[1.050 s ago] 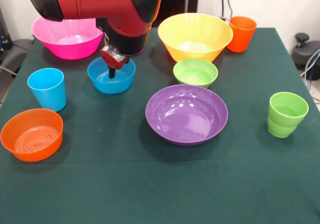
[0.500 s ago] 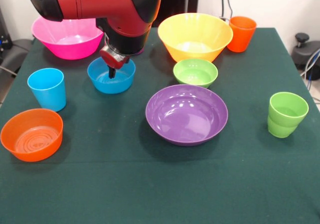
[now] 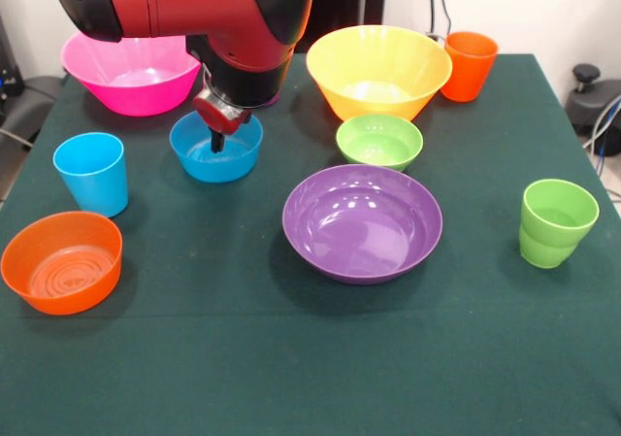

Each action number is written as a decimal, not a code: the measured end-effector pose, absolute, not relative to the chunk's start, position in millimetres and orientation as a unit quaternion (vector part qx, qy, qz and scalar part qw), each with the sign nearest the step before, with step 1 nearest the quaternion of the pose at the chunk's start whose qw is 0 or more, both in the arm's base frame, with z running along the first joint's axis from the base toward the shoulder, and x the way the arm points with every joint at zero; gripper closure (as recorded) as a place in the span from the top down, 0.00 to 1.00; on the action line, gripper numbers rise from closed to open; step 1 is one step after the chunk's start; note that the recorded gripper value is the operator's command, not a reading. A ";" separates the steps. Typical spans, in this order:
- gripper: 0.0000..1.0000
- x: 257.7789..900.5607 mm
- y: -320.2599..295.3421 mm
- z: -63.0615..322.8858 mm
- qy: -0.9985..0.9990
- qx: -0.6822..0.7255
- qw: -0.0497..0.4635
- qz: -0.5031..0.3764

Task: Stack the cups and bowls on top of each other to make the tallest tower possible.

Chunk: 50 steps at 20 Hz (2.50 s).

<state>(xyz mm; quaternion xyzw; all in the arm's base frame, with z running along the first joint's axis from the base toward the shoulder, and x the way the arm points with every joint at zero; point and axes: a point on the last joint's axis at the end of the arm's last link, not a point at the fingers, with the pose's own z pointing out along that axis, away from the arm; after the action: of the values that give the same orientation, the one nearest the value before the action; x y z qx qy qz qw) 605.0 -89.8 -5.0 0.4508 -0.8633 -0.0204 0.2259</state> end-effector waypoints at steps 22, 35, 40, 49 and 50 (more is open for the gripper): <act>1.00 604.9 -89.8 -4.9 -0.863 0.451 0.227 -0.021; 1.00 604.9 -89.8 -4.9 -0.863 0.451 0.227 -0.021; 1.00 604.4 -88.4 -2.5 -0.864 0.447 0.231 -0.027; 1.00 631.9 -58.3 33.0 -0.882 0.417 0.198 -0.091; 1.00 637.4 -53.9 37.6 -0.884 0.417 0.192 -0.095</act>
<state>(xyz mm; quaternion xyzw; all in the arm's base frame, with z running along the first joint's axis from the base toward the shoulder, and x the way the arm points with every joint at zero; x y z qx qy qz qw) 637.4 -53.9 37.6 0.4165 -0.8836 -0.0947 0.1918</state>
